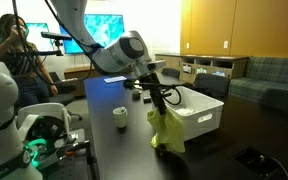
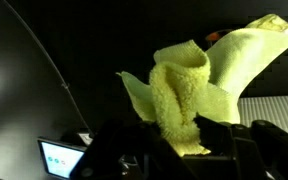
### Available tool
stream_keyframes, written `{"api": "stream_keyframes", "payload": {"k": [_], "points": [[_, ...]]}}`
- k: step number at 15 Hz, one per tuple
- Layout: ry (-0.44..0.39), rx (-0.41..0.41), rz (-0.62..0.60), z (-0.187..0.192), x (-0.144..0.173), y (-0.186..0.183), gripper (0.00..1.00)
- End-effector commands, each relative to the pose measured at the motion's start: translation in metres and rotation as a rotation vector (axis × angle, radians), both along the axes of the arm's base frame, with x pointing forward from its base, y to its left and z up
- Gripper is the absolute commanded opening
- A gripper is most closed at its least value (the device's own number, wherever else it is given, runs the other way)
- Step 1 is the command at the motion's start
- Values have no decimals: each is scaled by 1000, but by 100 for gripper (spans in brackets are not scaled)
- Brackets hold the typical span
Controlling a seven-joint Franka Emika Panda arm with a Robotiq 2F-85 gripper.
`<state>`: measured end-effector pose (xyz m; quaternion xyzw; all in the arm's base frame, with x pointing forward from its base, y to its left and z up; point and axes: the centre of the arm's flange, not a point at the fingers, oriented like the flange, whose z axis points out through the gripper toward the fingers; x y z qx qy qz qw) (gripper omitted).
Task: Pick up the white towel and put it in the basket , pick up the marker and put it in the cup, then, pick up the yellow towel and put it in the basket, and finally pick up the masking tape and put it in the cup
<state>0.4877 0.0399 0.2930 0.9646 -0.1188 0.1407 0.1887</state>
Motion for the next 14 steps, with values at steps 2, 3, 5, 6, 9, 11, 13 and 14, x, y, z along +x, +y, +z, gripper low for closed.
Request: {"api": "stream_keyframes", "payload": {"k": [2,3,5,6,9,11,13,14], "points": [[-130,-18,-58,44,-33,38,3],[-159,-15,-46,53,-38,43,3],[-213,-2,-32,70,-42,53,3],[-228,4,-21,78,-41,53,3],[-269,3,12,105,-36,54,3],[-297,6,40,120,-28,53,3],[-322,16,71,136,-22,48,3],[-335,23,84,141,-20,46,3]]}}
